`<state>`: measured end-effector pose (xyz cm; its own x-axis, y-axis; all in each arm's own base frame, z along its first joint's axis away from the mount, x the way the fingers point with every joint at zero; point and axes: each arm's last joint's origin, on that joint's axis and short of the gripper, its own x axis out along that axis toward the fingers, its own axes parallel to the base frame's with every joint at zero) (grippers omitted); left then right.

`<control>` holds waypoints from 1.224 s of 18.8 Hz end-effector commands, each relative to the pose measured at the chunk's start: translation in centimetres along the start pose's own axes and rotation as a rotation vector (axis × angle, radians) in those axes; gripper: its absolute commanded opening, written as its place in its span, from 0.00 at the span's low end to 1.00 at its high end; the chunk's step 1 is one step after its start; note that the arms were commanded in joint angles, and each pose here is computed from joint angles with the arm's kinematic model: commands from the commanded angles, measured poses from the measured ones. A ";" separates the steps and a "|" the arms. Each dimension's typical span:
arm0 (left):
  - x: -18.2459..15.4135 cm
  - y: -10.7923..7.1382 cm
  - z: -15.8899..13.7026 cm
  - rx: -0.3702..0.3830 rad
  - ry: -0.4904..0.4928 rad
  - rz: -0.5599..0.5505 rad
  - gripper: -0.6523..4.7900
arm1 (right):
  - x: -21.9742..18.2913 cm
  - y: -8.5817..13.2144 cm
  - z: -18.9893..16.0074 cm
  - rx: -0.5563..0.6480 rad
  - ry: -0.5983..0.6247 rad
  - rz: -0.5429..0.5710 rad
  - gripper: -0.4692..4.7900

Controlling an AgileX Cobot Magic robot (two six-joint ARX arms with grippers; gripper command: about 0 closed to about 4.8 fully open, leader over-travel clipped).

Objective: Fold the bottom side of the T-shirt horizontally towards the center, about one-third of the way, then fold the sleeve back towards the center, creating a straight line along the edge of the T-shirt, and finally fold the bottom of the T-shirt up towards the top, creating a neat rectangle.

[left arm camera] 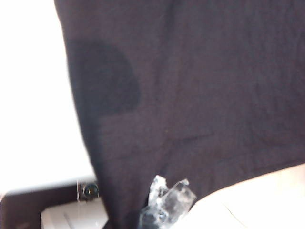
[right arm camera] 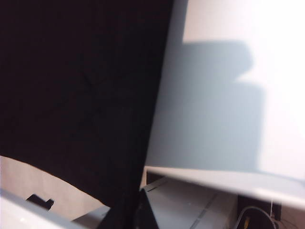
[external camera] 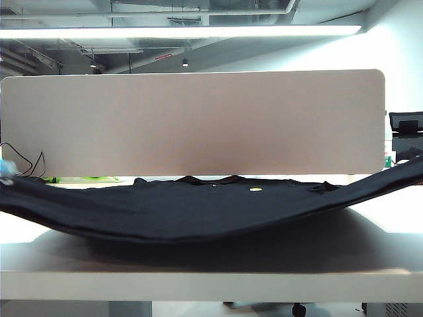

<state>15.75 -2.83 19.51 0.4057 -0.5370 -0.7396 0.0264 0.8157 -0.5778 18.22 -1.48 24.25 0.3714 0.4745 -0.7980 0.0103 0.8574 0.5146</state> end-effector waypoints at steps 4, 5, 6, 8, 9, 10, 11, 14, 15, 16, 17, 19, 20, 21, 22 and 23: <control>-3.9 -1.2 -3.4 0.009 -0.053 -0.026 0.11 | -4.7 3.4 -5.4 -0.095 -0.134 0.027 0.08; -4.9 -1.5 -4.0 -0.003 -0.110 -0.032 0.11 | -5.7 4.0 -6.6 -0.102 -0.193 0.037 0.08; -5.3 -1.6 -4.3 -0.003 -0.135 -0.037 0.11 | -6.1 4.2 -7.2 -0.102 -0.222 0.033 0.08; -6.8 -2.1 -5.7 -0.008 -0.182 -0.059 0.11 | -7.4 4.4 -9.6 -0.113 -0.306 -0.029 0.08; -7.2 -2.1 -6.1 -0.007 -0.190 -0.050 0.11 | -7.6 4.4 -10.3 -0.116 -0.314 -0.044 0.08; -8.0 -2.1 -7.1 -0.012 -0.207 -0.013 0.11 | -7.8 4.4 -11.5 -0.117 -0.302 -0.049 0.08; -8.3 -2.1 -7.6 -0.014 -0.210 -0.004 0.11 | -7.9 4.4 -12.0 -0.115 -0.288 -0.050 0.08; -9.9 -1.9 -10.8 -0.028 -0.185 0.005 0.11 | -8.3 4.2 -14.9 -0.100 -0.263 -0.041 0.08; -10.2 -1.9 -11.3 -0.032 -0.188 0.005 0.11 | -8.5 4.2 -15.5 -0.096 -0.291 -0.031 0.08; -10.8 -2.1 -11.9 -0.025 -0.216 -0.009 0.11 | -8.7 4.2 -16.2 -0.078 -0.329 -0.015 0.08; -11.3 -2.3 -12.1 -0.044 -0.242 -0.023 0.11 | -8.8 4.1 -16.6 -0.076 -0.348 -0.009 0.08; -11.7 -2.6 -11.6 -0.025 -0.297 -0.023 0.11 | -8.7 4.1 -16.3 -0.070 -0.335 -0.017 0.08; -11.7 -2.9 -11.0 -0.019 -0.321 -0.033 0.11 | -8.6 4.2 -15.7 -0.084 -0.321 -0.026 0.08; -11.7 -3.1 -10.1 -0.014 -0.349 -0.041 0.11 | -8.5 4.2 -14.9 -0.093 -0.325 -0.052 0.08; -11.4 -3.6 -8.2 -0.002 -0.399 -0.024 0.11 | -8.3 4.4 -12.7 -0.110 -0.357 -0.070 0.08; -11.0 -4.0 -6.3 0.023 -0.414 -0.019 0.11 | -8.0 4.5 -10.6 -0.133 -0.377 -0.095 0.08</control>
<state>4.34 -1.48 27.12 0.6994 -0.4406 -0.5628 0.0254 0.8022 -0.5965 4.06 0.89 29.06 0.6458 0.3365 -0.6854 -0.0306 0.9083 0.4171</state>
